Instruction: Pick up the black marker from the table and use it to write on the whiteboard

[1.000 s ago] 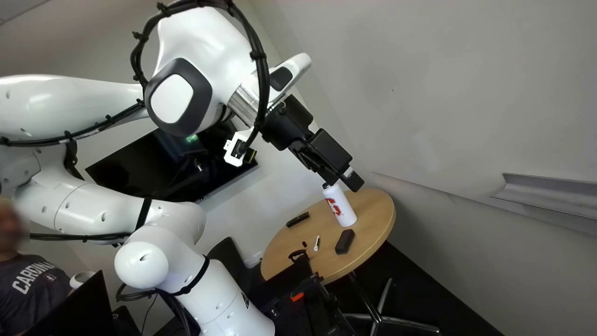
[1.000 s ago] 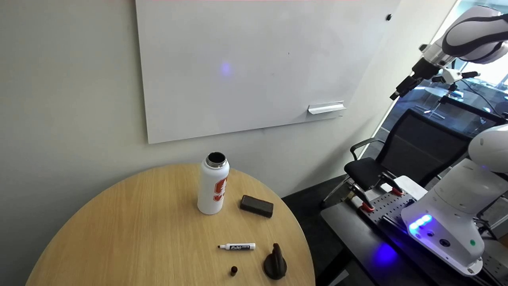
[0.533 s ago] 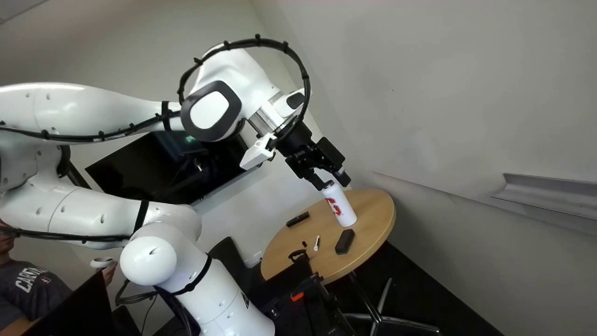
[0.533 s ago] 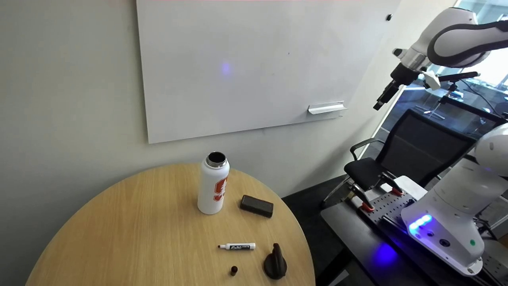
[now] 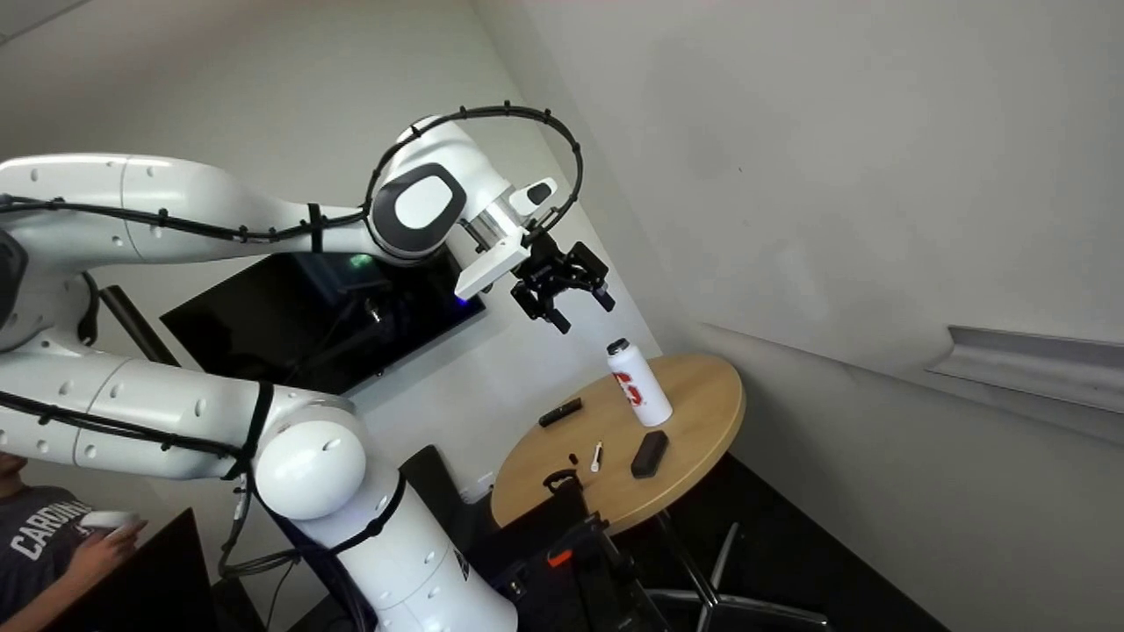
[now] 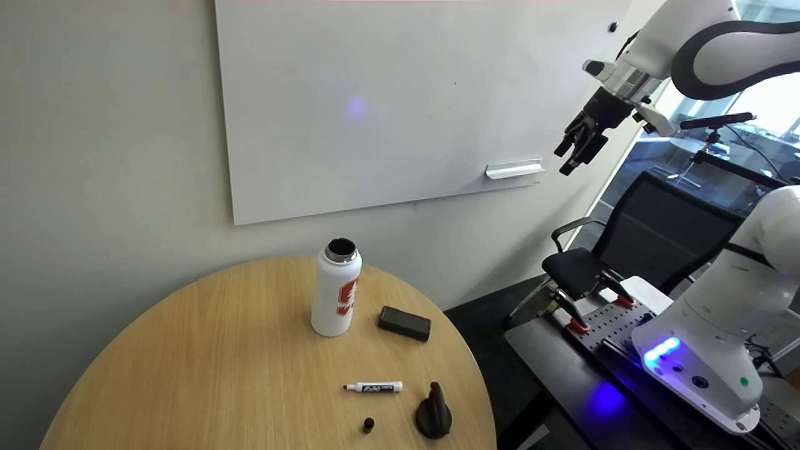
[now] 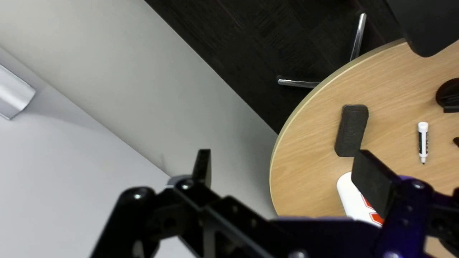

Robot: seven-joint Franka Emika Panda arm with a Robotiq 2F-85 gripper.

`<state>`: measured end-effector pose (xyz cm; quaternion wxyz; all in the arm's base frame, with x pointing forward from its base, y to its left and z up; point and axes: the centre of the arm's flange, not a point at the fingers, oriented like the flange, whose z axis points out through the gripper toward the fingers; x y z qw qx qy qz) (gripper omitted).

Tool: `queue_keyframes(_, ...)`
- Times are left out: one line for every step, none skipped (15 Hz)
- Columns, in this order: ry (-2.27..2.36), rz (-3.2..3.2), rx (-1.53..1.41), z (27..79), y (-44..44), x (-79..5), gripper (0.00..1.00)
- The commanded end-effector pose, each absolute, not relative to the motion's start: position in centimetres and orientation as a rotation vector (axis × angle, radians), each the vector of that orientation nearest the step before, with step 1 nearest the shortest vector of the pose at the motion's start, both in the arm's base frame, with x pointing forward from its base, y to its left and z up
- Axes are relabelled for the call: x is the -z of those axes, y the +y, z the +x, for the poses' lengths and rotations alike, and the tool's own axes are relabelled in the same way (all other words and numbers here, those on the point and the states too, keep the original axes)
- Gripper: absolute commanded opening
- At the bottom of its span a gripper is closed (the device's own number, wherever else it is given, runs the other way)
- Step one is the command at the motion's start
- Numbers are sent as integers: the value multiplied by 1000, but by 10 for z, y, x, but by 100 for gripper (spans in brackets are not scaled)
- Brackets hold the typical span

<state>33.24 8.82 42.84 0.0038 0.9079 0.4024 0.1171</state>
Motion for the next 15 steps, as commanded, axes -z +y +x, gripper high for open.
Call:
queue_keyframes(1263,2845,-368,333,87,-428,100)
queue_keyframes(1262,2846,-370,333,86,-429,100)
queue_keyframes(1261,2847,-372,333,86,-429,100)
queue_keyframes(1261,2847,-372,333,86,-429,100)
queue_keyframes(1284,2852,-385,335,98,-424,100)
queue_keyframes(1301,2840,-383,335,110,-419,100)
queue_keyframes(1354,2830,-381,334,127,-414,100)
queue_keyframes(1407,2819,-371,330,151,-405,100)
queue_keyframes(1473,2811,-372,326,171,-399,100)
queue_keyframes(1549,2794,-374,319,198,-391,100)
queue_keyframes(1625,2778,-380,313,222,-384,100)
queue_keyframes(1678,2756,-384,306,249,-374,100)
queue_keyframes(1733,2735,-393,299,271,-366,100)
queue_keyframes(1786,2711,-391,293,293,-353,100)
queue_keyframes(1828,2697,-394,288,309,-344,100)
